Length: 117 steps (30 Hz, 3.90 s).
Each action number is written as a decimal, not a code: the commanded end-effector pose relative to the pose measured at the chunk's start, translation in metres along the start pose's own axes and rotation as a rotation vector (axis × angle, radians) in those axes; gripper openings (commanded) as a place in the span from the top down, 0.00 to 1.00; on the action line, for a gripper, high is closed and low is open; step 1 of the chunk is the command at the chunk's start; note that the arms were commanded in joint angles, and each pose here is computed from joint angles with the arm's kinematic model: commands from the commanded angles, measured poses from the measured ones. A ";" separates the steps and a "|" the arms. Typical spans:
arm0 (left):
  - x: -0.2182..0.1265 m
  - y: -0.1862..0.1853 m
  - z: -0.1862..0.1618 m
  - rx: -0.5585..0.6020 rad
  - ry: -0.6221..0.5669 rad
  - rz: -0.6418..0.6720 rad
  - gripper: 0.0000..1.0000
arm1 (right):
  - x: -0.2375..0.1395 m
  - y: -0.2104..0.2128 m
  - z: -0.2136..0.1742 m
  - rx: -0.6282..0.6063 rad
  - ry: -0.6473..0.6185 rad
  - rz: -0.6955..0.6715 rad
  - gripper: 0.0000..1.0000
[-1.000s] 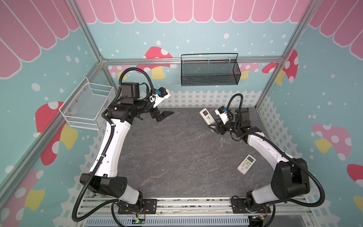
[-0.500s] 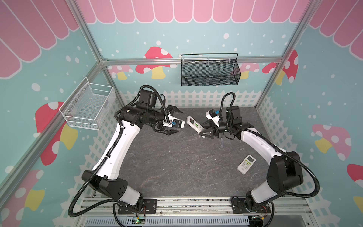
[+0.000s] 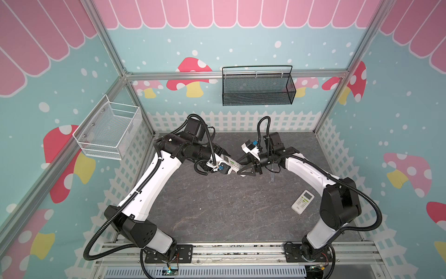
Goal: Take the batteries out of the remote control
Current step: 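Carry the remote toward the left gripper while the left gripper grasps its end, then hold the remote with the left gripper while the right gripper grips its battery cover, then slide the battery cover off the remote with the right gripper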
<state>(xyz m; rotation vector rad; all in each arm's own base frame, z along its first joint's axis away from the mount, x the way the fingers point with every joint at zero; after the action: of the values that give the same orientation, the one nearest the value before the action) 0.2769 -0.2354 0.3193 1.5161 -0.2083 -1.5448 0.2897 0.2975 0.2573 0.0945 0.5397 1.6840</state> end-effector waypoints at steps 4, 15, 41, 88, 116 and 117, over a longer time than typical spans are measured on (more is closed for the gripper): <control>0.006 -0.020 -0.006 0.080 0.038 -0.079 0.57 | 0.002 0.012 0.008 -0.053 -0.020 0.072 0.65; 0.013 -0.015 -0.018 0.039 0.090 -0.044 0.86 | 0.002 0.013 0.005 -0.071 -0.016 0.073 0.66; -0.016 -0.013 -0.036 -0.796 0.104 0.126 1.00 | -0.075 0.016 0.029 -0.260 -0.202 -0.525 0.24; 0.081 -0.110 -0.050 -1.842 -0.357 0.020 1.00 | 0.029 -0.072 -0.093 0.410 -0.363 -0.364 0.48; 0.088 -0.112 -0.050 -1.831 -0.355 -0.002 1.00 | 0.049 -0.073 -0.103 0.424 -0.321 -0.261 0.81; 0.089 -0.113 -0.051 -1.827 -0.350 -0.002 1.00 | 0.048 -0.074 -0.103 0.421 -0.325 -0.270 0.81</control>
<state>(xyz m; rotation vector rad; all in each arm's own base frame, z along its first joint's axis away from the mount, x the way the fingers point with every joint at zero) 0.2878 -0.1946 0.1530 -0.2000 0.8979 -1.0515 0.3244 0.3008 0.1078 0.5884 0.6689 1.1181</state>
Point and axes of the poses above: each gripper's point midway between its finger pads, its own x axis out along the fingers, its own y axis along the line the jaws close on, z = x × y, the point moved 1 cm from there along -x, back along the fingers, and after that the axes turned 10 degrees about x, right-handed, at the moved point
